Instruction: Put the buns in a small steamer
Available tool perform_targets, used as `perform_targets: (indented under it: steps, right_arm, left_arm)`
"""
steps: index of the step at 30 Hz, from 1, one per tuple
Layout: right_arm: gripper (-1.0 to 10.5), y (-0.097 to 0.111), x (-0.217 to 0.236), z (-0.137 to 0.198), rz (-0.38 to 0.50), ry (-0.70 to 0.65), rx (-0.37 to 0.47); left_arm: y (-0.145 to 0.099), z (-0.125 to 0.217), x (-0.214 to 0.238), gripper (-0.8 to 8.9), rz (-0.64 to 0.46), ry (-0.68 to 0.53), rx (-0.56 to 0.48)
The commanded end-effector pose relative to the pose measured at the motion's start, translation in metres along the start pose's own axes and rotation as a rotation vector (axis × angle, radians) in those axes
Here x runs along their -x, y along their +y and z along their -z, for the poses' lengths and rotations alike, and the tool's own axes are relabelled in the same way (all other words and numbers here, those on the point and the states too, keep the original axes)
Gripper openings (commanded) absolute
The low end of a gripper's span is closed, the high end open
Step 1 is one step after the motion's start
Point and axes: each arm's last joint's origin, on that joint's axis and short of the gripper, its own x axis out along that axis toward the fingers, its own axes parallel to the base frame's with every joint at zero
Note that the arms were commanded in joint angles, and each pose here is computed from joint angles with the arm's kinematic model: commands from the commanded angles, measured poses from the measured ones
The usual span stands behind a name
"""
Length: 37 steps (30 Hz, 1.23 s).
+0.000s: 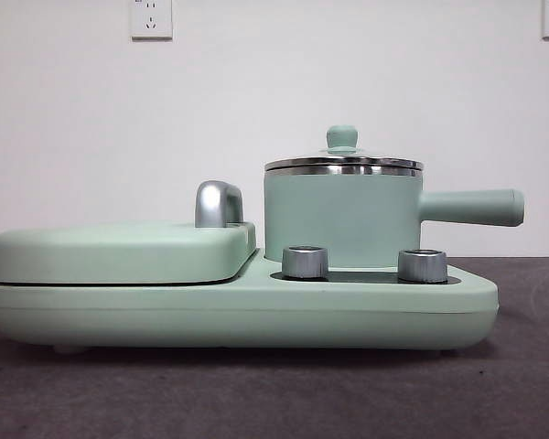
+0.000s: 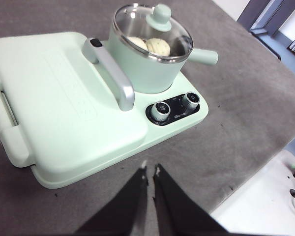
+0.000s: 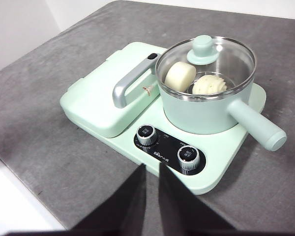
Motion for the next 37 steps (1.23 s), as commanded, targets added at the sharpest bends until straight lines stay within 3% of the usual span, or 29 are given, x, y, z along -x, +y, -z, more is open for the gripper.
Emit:
perform_targets:
  steps: [1, 15, 17, 21, 28, 37]
  right_arm:
    - [0.2, 0.001, 0.001, -0.003, -0.008, -0.015, 0.015]
    - [0.2, 0.001, 0.001, -0.003, -0.008, -0.016, 0.016]
    - [0.2, 0.001, 0.001, -0.003, -0.008, -0.016, 0.016]
    - [0.2, 0.001, 0.001, -0.003, -0.008, -0.016, 0.015]
    - [0.2, 0.001, 0.001, -0.003, -0.009, -0.016, 0.015]
    - [0.2, 0.001, 0.001, -0.003, -0.010, -0.015, 0.015]
  left_arm:
    - [-0.001, -0.003, 0.002, 0.07, 0.005, -0.019, 0.002]
    - [0.003, 0.000, -0.004, 0.07, -0.022, -0.026, 0.013]
    - [0.008, 0.004, -0.008, 0.07, -0.064, -0.038, 0.000]
    - [0.026, 0.016, -0.023, 0.07, -0.168, -0.186, -0.024]
    - [0.076, 0.073, -0.065, 0.07, -0.414, -0.409, -0.112]
    - [0.105, 0.128, -0.089, 0.07, -0.532, -0.405, -0.040]
